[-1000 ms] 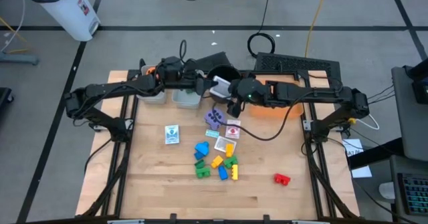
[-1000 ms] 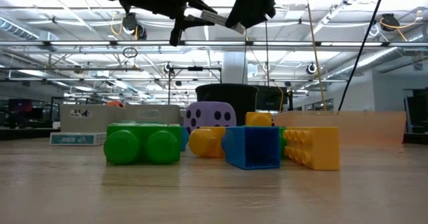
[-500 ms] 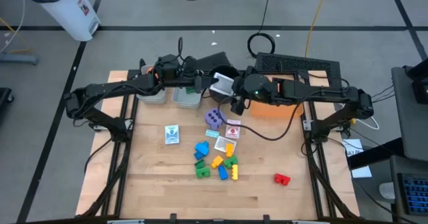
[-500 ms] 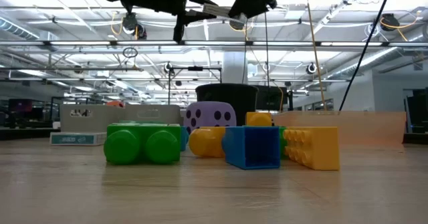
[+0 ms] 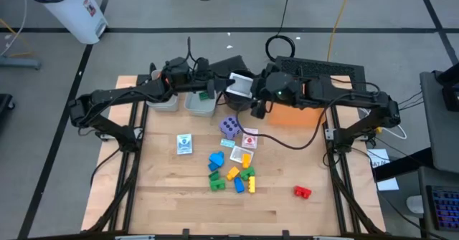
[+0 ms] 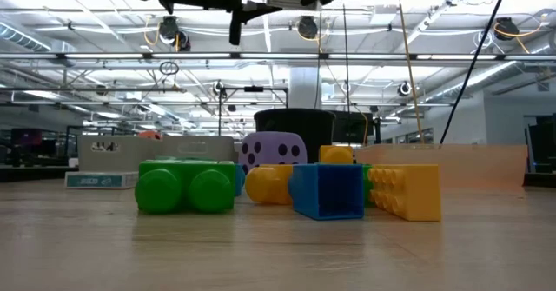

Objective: Pick & Place Toys
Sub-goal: Put the black deck of cards into the orange bin

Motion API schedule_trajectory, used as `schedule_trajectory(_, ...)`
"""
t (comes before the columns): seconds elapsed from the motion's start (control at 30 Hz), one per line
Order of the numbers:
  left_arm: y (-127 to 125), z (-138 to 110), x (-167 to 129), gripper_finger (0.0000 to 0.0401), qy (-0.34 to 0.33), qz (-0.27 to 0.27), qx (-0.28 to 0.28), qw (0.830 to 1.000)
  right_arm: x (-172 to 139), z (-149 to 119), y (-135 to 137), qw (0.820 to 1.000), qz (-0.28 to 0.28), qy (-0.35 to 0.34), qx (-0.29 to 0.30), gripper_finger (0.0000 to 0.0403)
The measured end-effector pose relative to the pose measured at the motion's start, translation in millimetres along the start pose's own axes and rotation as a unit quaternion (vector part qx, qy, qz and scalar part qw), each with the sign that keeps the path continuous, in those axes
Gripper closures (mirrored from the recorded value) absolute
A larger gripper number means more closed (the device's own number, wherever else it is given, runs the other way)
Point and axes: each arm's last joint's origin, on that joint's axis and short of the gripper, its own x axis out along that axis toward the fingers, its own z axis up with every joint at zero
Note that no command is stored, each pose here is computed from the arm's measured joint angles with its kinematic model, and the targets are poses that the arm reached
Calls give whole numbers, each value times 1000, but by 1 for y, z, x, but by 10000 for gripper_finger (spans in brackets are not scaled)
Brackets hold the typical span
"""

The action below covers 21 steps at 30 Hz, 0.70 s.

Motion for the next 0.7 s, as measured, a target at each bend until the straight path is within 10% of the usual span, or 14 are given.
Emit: schedule_trajectory(0.7,-12,-1,3,306,-31,-23,33,999,0,-4,0,1000,-2,29,-11,47)
